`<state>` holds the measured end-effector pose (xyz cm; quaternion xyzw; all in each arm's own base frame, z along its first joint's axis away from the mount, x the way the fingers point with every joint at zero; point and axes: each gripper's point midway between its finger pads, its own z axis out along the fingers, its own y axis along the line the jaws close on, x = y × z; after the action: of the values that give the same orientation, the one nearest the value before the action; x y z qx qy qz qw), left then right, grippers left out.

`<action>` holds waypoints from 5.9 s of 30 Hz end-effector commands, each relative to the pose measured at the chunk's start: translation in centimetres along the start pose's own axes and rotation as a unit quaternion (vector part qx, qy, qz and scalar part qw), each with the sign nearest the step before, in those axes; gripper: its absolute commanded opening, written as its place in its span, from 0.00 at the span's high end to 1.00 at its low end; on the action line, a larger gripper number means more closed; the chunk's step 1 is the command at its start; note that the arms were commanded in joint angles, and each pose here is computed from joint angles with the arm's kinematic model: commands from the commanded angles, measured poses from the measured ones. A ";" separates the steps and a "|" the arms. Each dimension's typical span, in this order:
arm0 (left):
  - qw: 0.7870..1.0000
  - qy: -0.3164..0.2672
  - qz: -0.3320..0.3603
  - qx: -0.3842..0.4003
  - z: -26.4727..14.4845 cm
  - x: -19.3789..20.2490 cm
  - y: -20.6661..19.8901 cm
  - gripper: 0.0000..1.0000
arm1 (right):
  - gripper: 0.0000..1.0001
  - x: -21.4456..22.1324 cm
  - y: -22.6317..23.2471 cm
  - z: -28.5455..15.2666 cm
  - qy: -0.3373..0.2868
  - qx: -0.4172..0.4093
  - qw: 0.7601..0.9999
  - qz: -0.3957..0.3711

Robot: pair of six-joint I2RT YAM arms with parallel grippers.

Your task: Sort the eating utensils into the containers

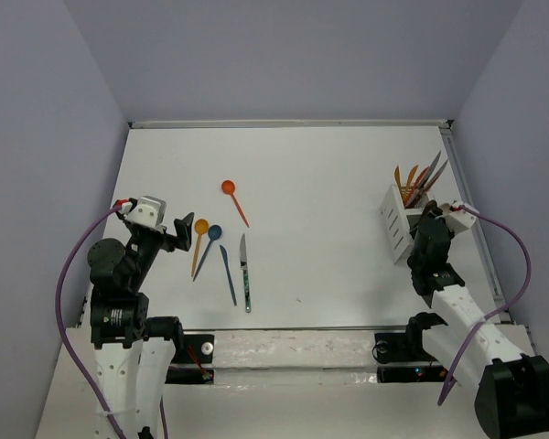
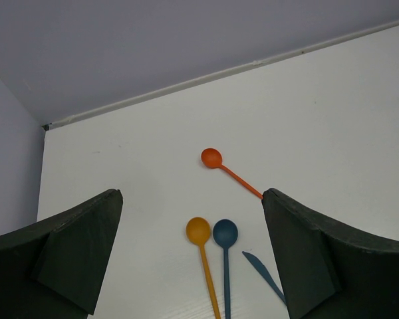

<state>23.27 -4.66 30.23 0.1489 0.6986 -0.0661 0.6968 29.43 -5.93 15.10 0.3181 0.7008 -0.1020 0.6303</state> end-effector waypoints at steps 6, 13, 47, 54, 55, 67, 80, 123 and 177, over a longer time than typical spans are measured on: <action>0.999 -0.031 0.016 0.004 0.0 -1.6 -0.1 0.01 | 0.57 -2.8 0.1 -0.6 -0.007 0.011 1.000 0.002; 0.999 -0.030 0.016 0.003 -0.1 -1.6 0.0 0.01 | 0.46 -9.6 2.5 -3.0 0.013 -0.015 1.000 0.011; 0.994 0.068 -0.017 -0.085 1.6 3.2 5.1 0.01 | 0.37 19.0 32.4 -31.7 0.416 -0.399 0.742 -0.342; 0.994 0.065 -0.013 -0.082 1.3 3.2 4.9 0.01 | 0.38 24.2 32.3 -34.7 0.445 -0.402 0.708 -0.372; 0.995 0.063 -0.012 -0.081 1.3 3.1 4.9 0.01 | 0.38 24.7 32.0 -34.5 0.449 -0.396 0.708 -0.374; 0.996 0.054 -0.008 -0.069 1.1 2.7 4.4 0.01 | 0.69 29.3 27.1 -32.9 0.476 -0.333 0.689 -0.433; 0.997 0.050 -0.005 -0.064 0.9 2.3 4.2 0.01 | 1.00 26.8 21.5 -28.4 0.434 -0.267 0.739 -0.441; 0.997 0.072 -0.012 -0.030 1.5 3.7 3.6 0.01 | 1.00 -7.8 9.4 6.4 -0.111 -0.013 0.993 -0.034; 0.995 0.069 -0.009 -0.075 1.1 3.7 5.2 0.01 | 0.30 29.1 46.4 -14.5 0.323 -0.481 0.726 -0.370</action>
<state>25.83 0.50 26.14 0.0848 0.7666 -0.0118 0.6363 43.49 47.67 5.77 -0.3088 0.8690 0.1720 0.3463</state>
